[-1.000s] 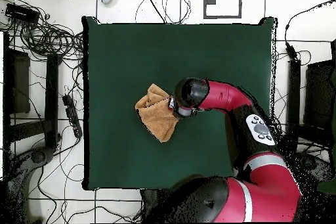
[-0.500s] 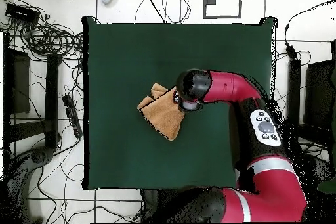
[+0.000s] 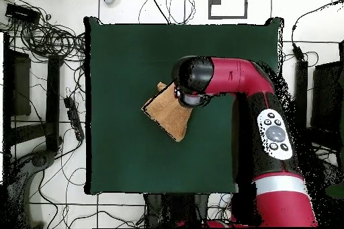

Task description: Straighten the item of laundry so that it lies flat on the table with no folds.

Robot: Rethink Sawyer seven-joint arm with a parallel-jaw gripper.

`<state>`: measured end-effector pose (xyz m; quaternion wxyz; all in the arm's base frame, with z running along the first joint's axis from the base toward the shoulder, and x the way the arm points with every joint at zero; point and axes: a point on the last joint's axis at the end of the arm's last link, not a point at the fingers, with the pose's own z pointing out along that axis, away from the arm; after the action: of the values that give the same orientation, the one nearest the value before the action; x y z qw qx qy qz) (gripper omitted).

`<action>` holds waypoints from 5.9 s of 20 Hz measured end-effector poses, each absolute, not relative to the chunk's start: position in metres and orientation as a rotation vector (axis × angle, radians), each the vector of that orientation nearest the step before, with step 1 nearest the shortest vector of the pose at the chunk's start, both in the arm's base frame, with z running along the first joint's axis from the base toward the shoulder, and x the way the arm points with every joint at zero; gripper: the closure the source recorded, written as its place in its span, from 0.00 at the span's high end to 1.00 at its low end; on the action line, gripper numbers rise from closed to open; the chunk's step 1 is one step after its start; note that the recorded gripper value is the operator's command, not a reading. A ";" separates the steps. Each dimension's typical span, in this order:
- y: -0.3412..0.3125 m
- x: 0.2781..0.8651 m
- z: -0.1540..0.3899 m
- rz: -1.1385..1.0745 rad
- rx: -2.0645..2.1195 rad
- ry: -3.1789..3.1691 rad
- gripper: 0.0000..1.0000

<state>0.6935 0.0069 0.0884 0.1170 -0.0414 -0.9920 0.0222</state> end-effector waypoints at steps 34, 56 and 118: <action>-0.072 0.762 0.090 0.069 -0.190 -2.843 0.00; -0.007 0.793 0.256 0.108 -0.072 -2.872 0.00; 0.040 0.764 0.228 0.038 -0.032 -3.276 1.00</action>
<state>0.7638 0.0401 0.2281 -0.0672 -0.0098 -0.9976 0.0116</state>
